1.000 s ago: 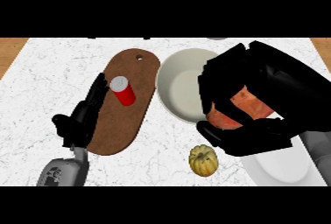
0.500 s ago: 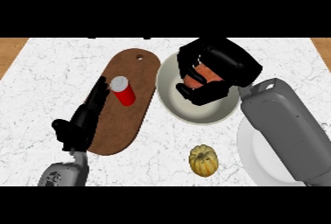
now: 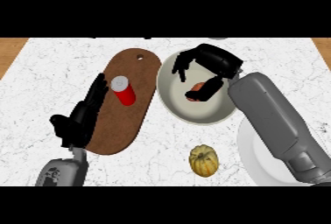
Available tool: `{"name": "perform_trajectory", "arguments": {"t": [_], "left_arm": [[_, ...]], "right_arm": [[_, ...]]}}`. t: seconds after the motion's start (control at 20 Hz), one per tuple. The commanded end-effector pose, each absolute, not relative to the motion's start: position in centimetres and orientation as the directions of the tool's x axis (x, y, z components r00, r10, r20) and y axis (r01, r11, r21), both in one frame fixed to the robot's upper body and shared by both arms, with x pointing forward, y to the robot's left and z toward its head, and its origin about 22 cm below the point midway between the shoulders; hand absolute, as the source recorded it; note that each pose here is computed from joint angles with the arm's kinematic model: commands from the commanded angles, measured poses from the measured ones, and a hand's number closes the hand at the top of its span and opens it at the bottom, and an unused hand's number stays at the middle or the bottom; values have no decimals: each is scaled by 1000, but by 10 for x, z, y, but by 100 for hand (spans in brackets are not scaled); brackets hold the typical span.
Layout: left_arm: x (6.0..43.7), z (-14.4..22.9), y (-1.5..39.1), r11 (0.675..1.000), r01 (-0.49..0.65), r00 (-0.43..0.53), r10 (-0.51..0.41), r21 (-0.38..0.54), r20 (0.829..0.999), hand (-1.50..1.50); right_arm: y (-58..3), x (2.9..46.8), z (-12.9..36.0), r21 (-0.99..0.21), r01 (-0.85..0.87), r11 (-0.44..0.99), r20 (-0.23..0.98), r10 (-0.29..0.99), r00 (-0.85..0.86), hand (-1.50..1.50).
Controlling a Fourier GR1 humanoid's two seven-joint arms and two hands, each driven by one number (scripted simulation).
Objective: Pick the sweet potato from the plate and place it in the bowl
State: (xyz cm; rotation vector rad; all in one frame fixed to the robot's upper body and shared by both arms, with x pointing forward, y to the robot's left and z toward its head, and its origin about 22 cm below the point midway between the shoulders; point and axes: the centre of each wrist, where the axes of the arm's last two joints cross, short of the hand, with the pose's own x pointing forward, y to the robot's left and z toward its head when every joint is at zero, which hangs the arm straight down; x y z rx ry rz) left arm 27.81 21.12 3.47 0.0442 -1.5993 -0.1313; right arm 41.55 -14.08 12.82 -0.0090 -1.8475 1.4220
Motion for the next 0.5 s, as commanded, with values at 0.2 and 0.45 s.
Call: {"name": "perform_trajectory", "arguments": {"t": [0.2, 0.45], "left_arm": [[281, 23, 218, 993, 53, -43, -106, 108, 993, 0], [268, 25, 215, 993, 24, -29, -113, 114, 993, 0]], "right_arm": [[-159, 443, 121, -669, -600, 438, 731, 243, -638, -150], [-178, 443, 122, -549, -599, 583, 782, 106, -614, -150]]}}
